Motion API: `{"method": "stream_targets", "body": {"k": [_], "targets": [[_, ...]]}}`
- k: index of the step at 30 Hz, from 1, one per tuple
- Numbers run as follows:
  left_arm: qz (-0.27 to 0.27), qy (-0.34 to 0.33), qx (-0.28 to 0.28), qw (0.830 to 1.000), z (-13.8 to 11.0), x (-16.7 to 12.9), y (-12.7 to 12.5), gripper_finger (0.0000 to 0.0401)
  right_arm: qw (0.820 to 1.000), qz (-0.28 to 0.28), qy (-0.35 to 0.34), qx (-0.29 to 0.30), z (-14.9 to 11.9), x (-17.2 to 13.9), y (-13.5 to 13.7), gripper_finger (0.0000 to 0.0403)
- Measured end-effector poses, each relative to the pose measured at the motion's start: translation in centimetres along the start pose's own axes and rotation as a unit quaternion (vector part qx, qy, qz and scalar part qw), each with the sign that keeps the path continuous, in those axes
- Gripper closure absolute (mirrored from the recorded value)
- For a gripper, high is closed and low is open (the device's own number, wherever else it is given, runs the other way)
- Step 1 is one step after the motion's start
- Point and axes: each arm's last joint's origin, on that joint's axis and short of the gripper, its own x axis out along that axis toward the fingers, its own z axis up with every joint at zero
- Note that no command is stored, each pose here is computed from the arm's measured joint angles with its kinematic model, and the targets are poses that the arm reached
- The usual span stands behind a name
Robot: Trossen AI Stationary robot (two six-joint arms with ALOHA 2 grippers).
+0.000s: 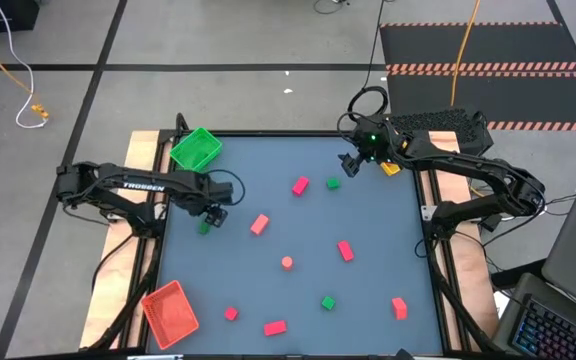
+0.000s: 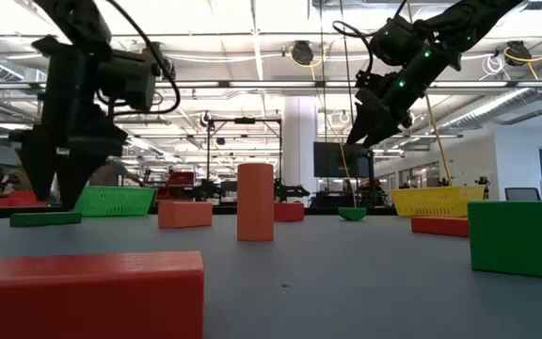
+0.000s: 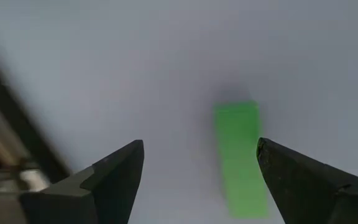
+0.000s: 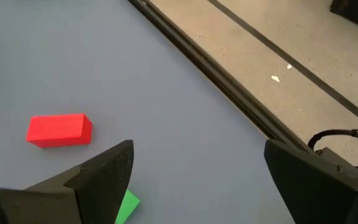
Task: Sort & place blocks by color
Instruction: Put the green block into the green bin
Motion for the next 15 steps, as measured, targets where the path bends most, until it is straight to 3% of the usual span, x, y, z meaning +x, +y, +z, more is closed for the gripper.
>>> {"method": "stream_targets", "body": {"k": [5, 15], "targets": [[-0.044, -0.017, 0.006, 0.999, -0.3, 0.3, -1.1, 0.0091, 1.000, -0.001, -0.009, 0.000, 0.2, 0.0, 0.0, 0.0049], [-0.019, -0.002, -0.003, 1.000, -1.4, 1.8, -0.4, 0.0091, 1.000, -0.001, -0.008, 0.005, 0.2, 0.0, 0.0, 0.0049]]}}
